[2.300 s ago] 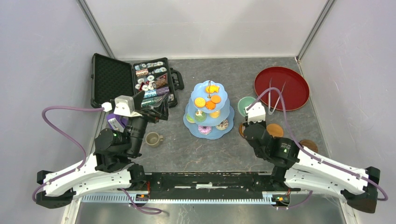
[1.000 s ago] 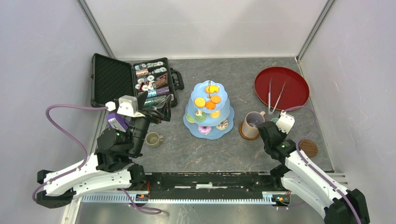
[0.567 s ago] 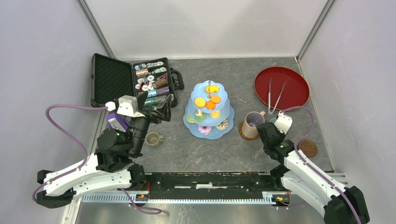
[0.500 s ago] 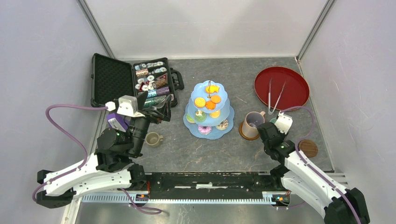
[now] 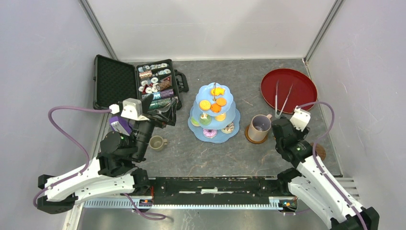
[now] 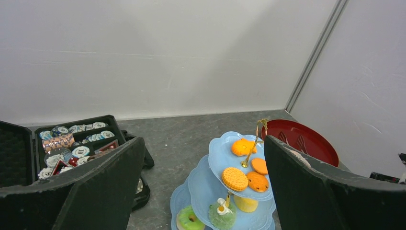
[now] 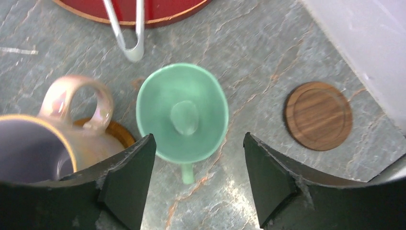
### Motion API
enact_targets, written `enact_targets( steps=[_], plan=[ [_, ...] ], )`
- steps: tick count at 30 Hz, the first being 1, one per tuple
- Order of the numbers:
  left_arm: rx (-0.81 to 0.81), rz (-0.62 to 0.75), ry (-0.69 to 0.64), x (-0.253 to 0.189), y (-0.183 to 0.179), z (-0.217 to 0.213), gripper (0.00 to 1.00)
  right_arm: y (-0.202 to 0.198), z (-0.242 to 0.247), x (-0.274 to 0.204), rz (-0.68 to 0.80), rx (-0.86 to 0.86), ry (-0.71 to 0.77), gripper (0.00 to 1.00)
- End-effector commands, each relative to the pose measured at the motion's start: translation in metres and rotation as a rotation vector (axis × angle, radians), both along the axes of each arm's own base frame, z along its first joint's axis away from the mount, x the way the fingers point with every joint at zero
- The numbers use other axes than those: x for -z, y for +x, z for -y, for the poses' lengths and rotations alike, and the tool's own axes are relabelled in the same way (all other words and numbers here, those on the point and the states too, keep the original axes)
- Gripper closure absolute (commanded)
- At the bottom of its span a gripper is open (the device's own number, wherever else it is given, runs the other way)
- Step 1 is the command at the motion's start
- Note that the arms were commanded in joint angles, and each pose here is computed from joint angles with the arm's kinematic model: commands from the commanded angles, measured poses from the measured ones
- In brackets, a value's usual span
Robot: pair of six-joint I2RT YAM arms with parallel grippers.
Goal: Serve the afternoon tea
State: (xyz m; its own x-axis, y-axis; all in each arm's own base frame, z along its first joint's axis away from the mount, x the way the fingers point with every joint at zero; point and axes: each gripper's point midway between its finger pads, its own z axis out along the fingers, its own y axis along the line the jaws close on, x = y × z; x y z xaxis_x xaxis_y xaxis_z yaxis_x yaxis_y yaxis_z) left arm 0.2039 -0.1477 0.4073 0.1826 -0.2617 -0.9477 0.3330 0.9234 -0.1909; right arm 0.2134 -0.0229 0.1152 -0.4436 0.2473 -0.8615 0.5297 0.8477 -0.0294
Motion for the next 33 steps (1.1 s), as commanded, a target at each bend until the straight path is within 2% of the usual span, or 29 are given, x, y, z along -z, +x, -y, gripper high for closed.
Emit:
enact_targets(
  steps=[1,6,14,17,20,27,33],
  plan=[
    [0.024,0.004,-0.079,-0.015,-0.003,-0.002,0.00,0.014,0.024,-0.032,0.068,0.079,-0.055,0.25],
    [0.034,-0.001,-0.080,-0.015,-0.004,0.000,0.00,0.023,0.055,-0.026,0.059,0.173,0.011,0.23],
    [0.050,-0.032,-0.063,-0.018,-0.002,0.009,0.00,-0.008,0.113,0.047,-0.003,0.439,0.189,0.25],
    [0.070,-0.066,-0.082,-0.021,-0.004,0.012,0.00,-0.018,0.123,0.069,-0.033,0.476,0.233,0.27],
    [0.120,-0.098,-0.065,-0.016,-0.007,0.023,0.00,-0.016,0.125,0.084,-0.034,0.455,0.278,0.28],
    [0.117,-0.105,0.022,0.004,0.000,0.041,0.00,-0.005,0.122,0.099,-0.050,0.380,0.302,0.30],
    [0.090,-0.080,0.048,0.012,0.003,0.038,0.00,0.016,0.105,0.111,-0.002,0.276,0.393,0.37]
  ],
)
